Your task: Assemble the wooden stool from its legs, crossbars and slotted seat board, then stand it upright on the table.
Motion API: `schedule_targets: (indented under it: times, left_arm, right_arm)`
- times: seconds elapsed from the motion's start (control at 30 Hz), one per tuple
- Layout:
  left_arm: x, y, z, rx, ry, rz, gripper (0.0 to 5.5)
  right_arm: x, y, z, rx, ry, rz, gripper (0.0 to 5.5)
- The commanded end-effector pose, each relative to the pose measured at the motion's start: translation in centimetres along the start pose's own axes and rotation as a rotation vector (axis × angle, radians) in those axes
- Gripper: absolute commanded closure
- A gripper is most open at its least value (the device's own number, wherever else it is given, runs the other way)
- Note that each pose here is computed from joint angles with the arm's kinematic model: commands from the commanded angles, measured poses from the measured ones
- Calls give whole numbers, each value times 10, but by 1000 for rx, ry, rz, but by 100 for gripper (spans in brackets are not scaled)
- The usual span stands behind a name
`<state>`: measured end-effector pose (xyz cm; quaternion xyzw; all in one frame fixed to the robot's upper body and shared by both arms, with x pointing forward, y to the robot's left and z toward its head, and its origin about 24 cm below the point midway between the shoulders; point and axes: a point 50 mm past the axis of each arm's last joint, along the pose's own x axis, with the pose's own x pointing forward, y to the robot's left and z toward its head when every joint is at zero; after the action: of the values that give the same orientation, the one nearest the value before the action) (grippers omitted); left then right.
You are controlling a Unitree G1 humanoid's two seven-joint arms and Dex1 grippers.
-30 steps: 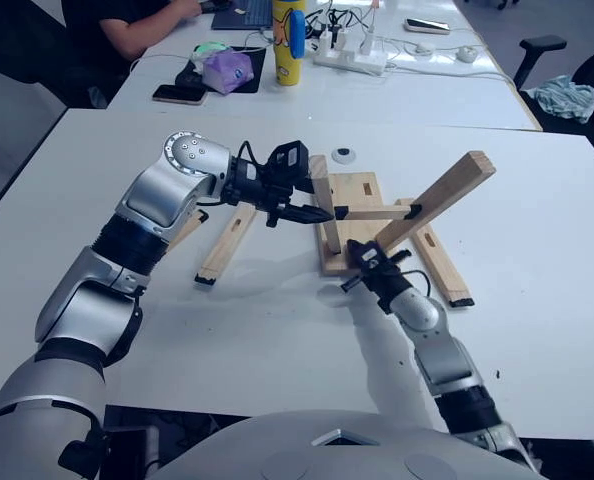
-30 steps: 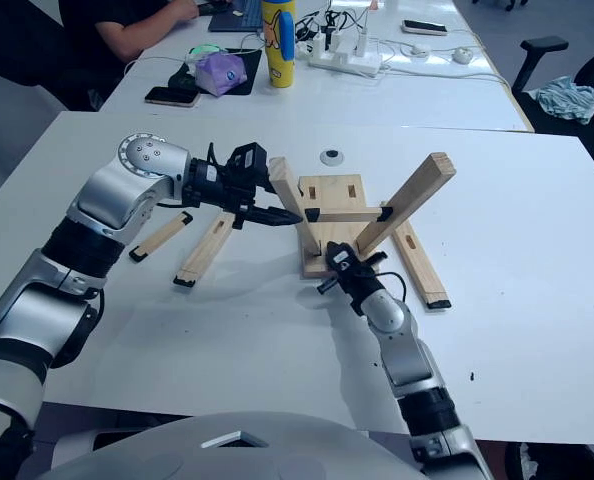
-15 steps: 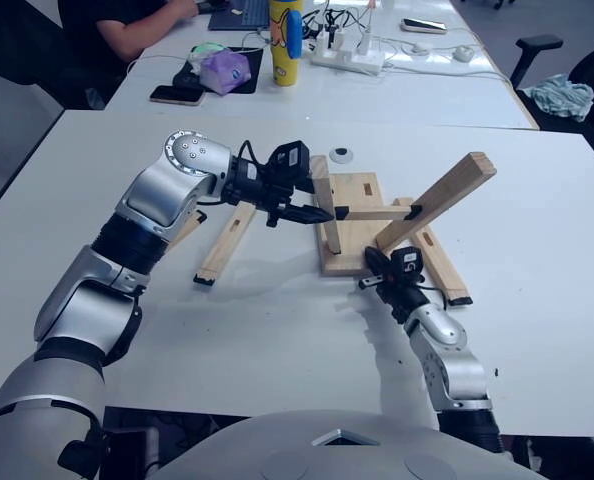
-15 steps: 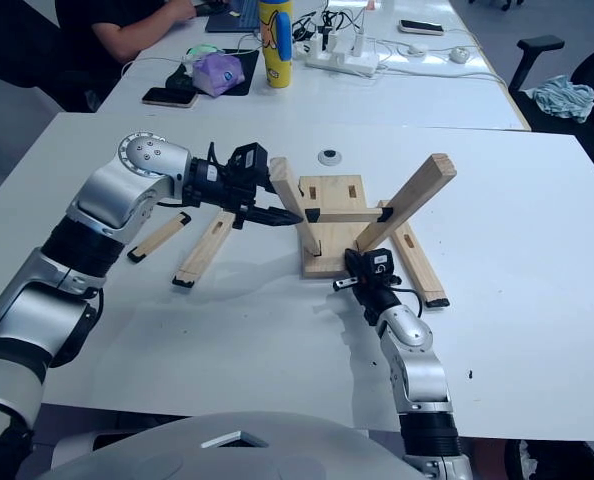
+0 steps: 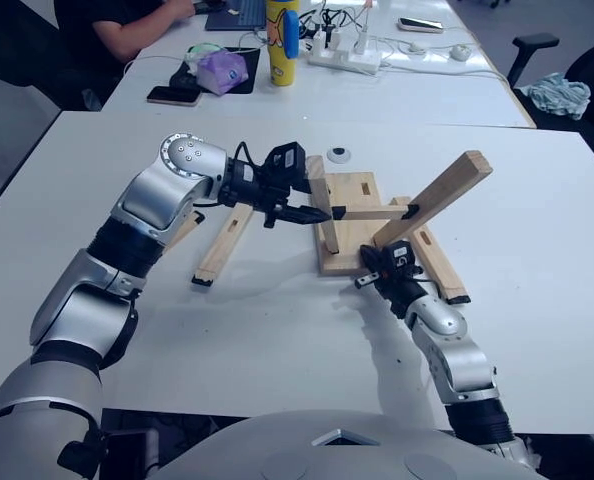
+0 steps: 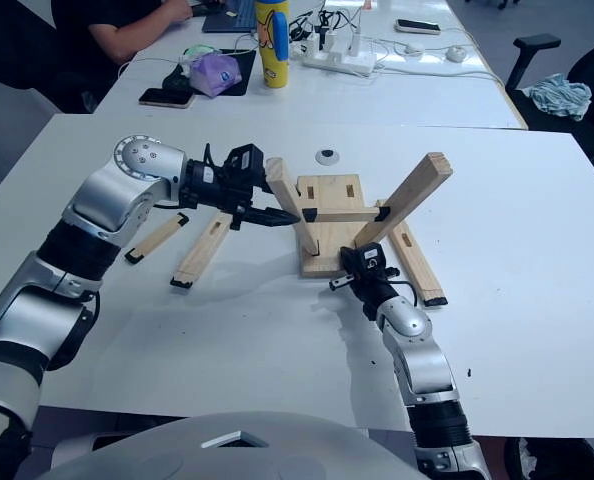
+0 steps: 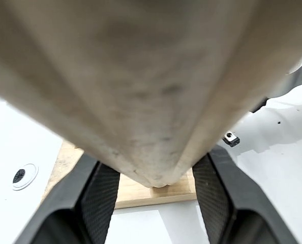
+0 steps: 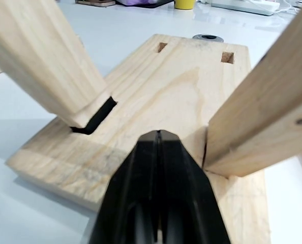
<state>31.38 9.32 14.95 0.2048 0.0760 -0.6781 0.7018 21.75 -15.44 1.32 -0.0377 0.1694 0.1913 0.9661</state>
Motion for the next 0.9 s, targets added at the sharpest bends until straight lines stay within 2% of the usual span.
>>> schedule_targets:
  times: [0.03, 0.2, 0.3, 0.4, 0.5, 0.63, 0.77, 0.9]
  left_arm:
    - [2, -22, -48, -83, 132, 76, 284]
    - [-14, -22, -38, -43, 76, 191, 215]
    - [-35, -35, -48, -88, 135, 236, 210]
    - [-58, -49, -66, -122, 207, 381, 210]
    - [-50, -76, -75, -189, 208, 426, 210]
    - [-25, -119, -83, -306, 209, 429, 210]
    - [-12, -138, -85, -376, 184, 503, 210]
    - [-10, -142, -87, -371, 177, 632, 210]
  right_arm:
    - [-33, 14, -108, 107, 625, 1, 550]
    - [-29, 12, -107, 102, 620, -2, 550]
    - [-24, 15, -106, 94, 618, 15, 550]
    - [-13, 22, -103, 98, 605, 32, 550]
    - [2, 29, -93, 113, 531, 37, 550]
    - [10, 32, -55, 88, 282, 109, 550]
    - [-7, 19, -27, 9, 133, 175, 550]
    - [-27, -1, -5, -78, 39, 190, 550]
